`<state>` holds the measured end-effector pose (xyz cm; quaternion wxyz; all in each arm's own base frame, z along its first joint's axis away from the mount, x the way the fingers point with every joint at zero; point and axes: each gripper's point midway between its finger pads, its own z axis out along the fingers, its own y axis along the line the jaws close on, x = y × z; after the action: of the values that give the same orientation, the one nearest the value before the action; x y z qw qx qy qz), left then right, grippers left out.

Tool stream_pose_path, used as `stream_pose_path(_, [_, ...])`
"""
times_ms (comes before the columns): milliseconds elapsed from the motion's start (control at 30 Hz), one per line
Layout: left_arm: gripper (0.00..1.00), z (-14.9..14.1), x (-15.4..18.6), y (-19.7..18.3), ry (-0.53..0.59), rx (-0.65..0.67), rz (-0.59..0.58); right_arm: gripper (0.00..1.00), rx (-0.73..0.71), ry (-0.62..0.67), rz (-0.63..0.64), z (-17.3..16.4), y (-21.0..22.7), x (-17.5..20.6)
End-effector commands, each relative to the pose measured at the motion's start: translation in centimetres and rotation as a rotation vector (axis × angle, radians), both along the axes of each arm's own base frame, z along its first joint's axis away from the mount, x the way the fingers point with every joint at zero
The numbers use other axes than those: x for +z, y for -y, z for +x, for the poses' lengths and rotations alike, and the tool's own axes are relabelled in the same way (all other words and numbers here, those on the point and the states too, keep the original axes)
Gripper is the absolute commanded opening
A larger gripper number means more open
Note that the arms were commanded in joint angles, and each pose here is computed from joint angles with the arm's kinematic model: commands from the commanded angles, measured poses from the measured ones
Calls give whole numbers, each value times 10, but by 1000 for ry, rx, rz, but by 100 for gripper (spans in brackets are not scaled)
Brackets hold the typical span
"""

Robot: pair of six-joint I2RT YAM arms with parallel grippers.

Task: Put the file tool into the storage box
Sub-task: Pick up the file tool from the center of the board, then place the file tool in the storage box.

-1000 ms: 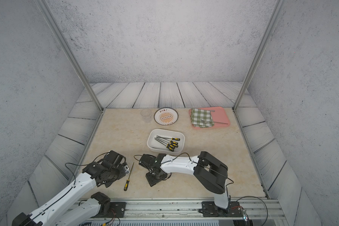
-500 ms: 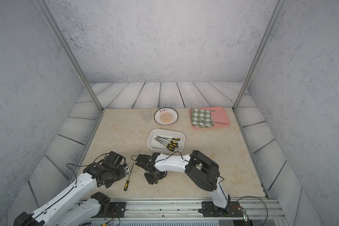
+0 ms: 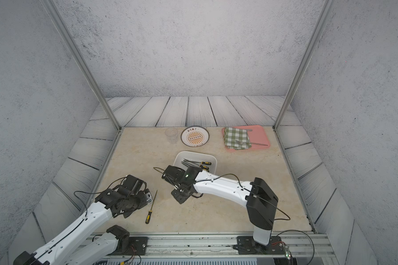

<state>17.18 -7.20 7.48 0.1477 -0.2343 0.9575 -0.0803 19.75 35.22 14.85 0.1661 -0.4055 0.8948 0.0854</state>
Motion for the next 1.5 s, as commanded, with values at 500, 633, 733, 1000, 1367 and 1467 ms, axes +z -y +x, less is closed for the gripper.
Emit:
stream_pose_path(500, [98,2,-2,31,-91,-115,-107,9,167,8,-166,130,46,-47])
stream_pose_path(633, [99,-2,-7,31,-111,-116,-106,9,136,5,-158,148,48,-63])
stream_pose_path(733, [98,-4,-10,30,-115,-115,-105,9,145,9,-185,153,52,-73])
stream_pose_path(1000, [98,-10,-20,29,-138,-109,-107,9,152,-32,-207,152,61,-93])
stream_pose_path(1367, [98,-15,-30,33,-168,-114,-131,11,142,-103,-236,127,78,-107])
stream_pose_path(1467, [98,-17,-31,33,-178,-113,-133,17,134,-102,-233,127,78,-107])
